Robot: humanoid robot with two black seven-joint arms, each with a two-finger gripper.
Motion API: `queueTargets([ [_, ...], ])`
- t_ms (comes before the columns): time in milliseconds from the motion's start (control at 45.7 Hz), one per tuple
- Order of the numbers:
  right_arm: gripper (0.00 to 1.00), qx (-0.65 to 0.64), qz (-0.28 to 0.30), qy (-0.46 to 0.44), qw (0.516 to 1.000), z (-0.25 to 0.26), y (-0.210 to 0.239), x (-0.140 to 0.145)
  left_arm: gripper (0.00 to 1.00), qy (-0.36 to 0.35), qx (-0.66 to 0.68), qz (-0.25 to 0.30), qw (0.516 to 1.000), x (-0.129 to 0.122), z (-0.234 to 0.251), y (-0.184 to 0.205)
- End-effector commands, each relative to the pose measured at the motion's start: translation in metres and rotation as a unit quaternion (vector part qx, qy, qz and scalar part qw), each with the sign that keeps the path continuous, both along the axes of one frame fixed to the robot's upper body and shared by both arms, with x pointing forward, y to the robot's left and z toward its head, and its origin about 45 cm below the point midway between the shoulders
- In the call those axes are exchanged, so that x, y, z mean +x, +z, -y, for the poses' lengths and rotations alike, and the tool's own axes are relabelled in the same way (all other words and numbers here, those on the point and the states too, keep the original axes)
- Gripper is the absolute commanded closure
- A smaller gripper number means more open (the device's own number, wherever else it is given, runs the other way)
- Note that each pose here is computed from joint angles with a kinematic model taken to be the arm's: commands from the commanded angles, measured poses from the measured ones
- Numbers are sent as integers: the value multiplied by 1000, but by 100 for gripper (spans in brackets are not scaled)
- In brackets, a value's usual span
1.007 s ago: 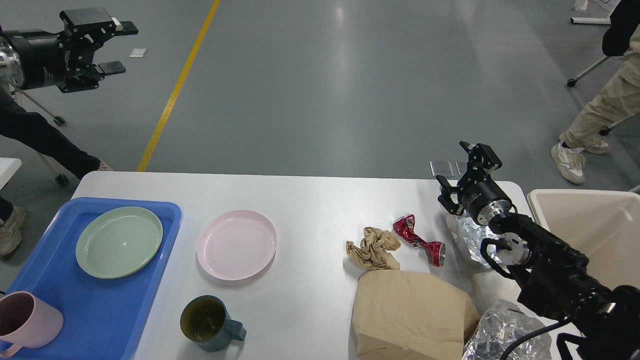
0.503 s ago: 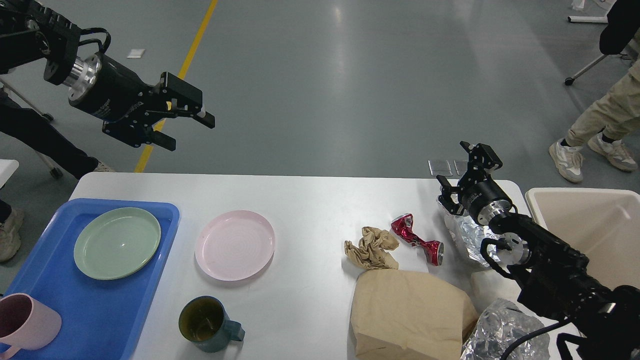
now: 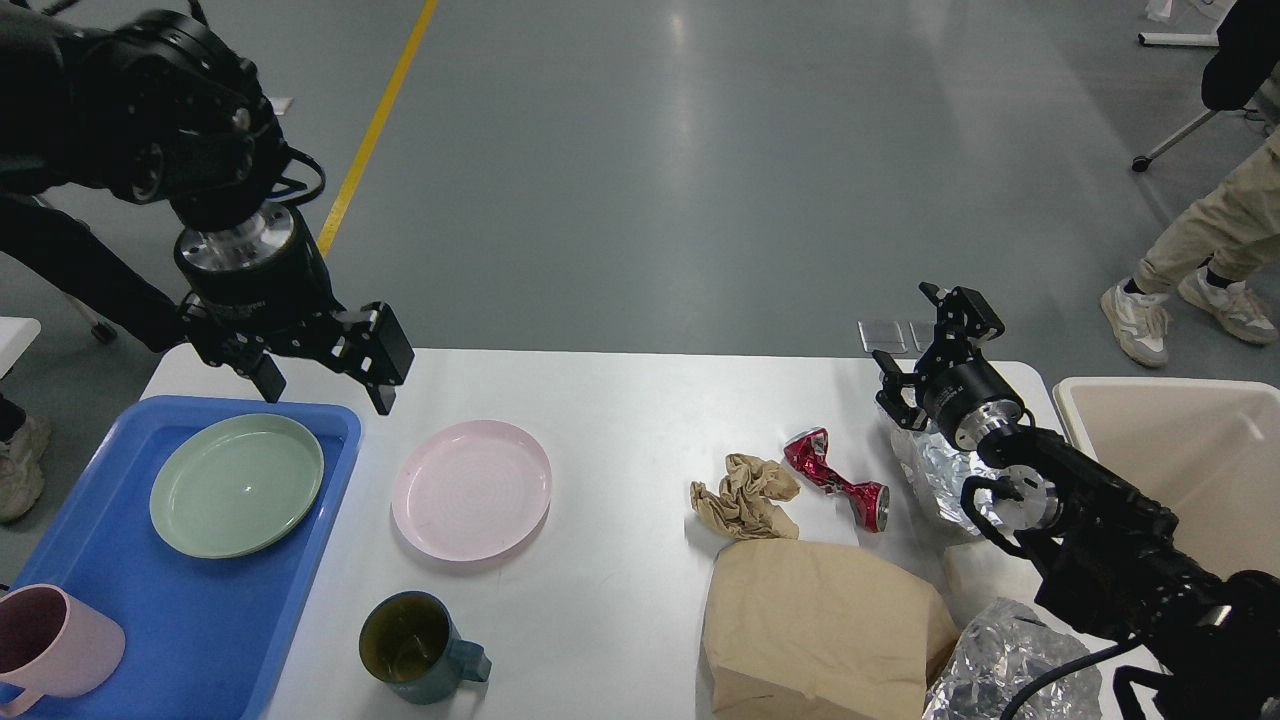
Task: Tidy desktop
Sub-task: 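Lower the left gripper toward the dark green mug, then grasp the dark green mug with the left gripper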
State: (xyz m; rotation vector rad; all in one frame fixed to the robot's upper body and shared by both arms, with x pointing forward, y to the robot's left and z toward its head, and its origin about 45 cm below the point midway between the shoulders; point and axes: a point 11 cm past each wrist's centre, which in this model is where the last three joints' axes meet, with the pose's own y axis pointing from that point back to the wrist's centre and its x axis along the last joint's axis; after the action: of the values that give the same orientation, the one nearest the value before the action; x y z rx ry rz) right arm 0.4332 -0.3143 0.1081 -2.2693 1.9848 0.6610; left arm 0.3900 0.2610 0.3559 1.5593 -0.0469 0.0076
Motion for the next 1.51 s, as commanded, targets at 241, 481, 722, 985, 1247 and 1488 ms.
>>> queueTargets([
  [241,0,0,0,0,1000,0,0,0,3,-84,60,-103,989,-40,56,-61],
  [481,0,0,0,-1,1000,0,0,0,3,-91,41,-163,982,-62,66,-109],
  [722,0,0,0,0,1000,0,0,0,3,-74,20,-195,978,-73,63,-142],
  [985,0,0,0,-1,1000,0,0,0,4,-62,-10,-151,987,-68,67,-157],
  [1247,0,0,0,-1,1000,0,0,0,4,-57,-29,-99,993,-61,71,-167],
  [1488,0,0,0,-1,1000,0,0,0,4,-52,-24,-117,991,-72,66,-176],
])
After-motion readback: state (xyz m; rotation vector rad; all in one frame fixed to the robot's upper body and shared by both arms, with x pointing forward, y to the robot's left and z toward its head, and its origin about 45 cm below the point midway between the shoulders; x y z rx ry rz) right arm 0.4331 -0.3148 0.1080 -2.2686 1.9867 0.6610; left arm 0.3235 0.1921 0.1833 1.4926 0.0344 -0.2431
